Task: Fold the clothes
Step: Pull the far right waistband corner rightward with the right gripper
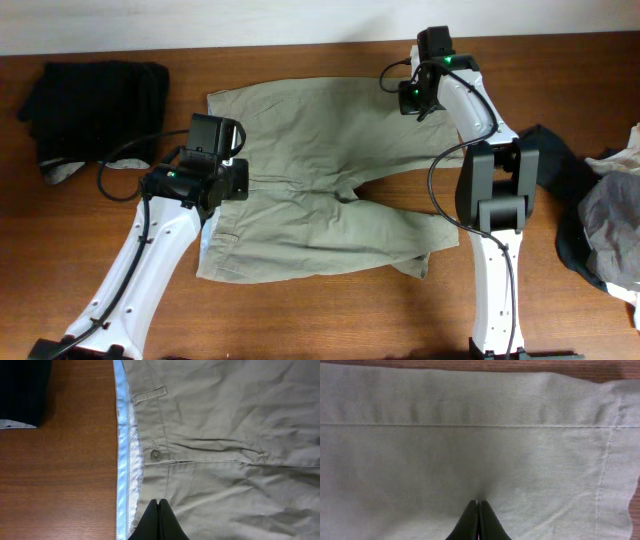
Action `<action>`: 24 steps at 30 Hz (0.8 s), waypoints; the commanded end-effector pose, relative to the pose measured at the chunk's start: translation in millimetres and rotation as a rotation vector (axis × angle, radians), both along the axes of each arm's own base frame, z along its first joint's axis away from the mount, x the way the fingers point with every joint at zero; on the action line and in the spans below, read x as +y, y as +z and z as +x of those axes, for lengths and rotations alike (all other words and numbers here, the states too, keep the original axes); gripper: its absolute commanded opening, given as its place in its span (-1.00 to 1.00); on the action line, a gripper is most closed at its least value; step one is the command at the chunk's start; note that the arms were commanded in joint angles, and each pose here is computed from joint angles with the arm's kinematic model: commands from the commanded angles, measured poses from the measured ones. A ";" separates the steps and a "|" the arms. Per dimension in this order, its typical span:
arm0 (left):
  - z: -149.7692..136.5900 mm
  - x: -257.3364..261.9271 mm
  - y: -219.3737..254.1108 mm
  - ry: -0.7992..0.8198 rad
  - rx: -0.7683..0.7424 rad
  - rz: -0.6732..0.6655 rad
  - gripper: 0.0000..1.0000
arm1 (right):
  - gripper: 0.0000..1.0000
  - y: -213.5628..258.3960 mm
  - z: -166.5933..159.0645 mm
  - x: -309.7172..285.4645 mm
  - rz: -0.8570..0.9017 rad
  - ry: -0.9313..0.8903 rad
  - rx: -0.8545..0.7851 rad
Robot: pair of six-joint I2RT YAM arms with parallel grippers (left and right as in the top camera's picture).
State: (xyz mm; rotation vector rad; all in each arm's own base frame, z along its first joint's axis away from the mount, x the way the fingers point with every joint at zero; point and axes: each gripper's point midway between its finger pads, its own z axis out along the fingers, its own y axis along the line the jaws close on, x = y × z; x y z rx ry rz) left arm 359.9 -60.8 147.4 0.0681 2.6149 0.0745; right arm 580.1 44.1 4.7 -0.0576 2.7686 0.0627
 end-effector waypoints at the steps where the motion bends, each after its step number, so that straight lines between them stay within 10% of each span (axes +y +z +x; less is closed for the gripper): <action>1: 1.4 -1.1 7.5 -0.024 -0.019 0.002 -0.97 | -0.92 -33.0 -11.7 -22.8 -0.105 -0.052 0.071; 10: 1.3 -1.2 7.1 -0.030 -0.018 0.005 -0.97 | -0.92 -27.3 -19.8 -54.7 -0.131 -0.148 0.103; 16: 1.8 -1.3 3.1 -0.030 -0.007 0.007 -0.97 | -0.86 96.2 -10.9 -38.8 -0.023 -0.150 -0.038; 24: 5.8 -2.9 -4.6 -0.031 0.005 0.007 -0.97 | -0.52 241.6 -127.8 -11.5 0.148 -0.183 0.045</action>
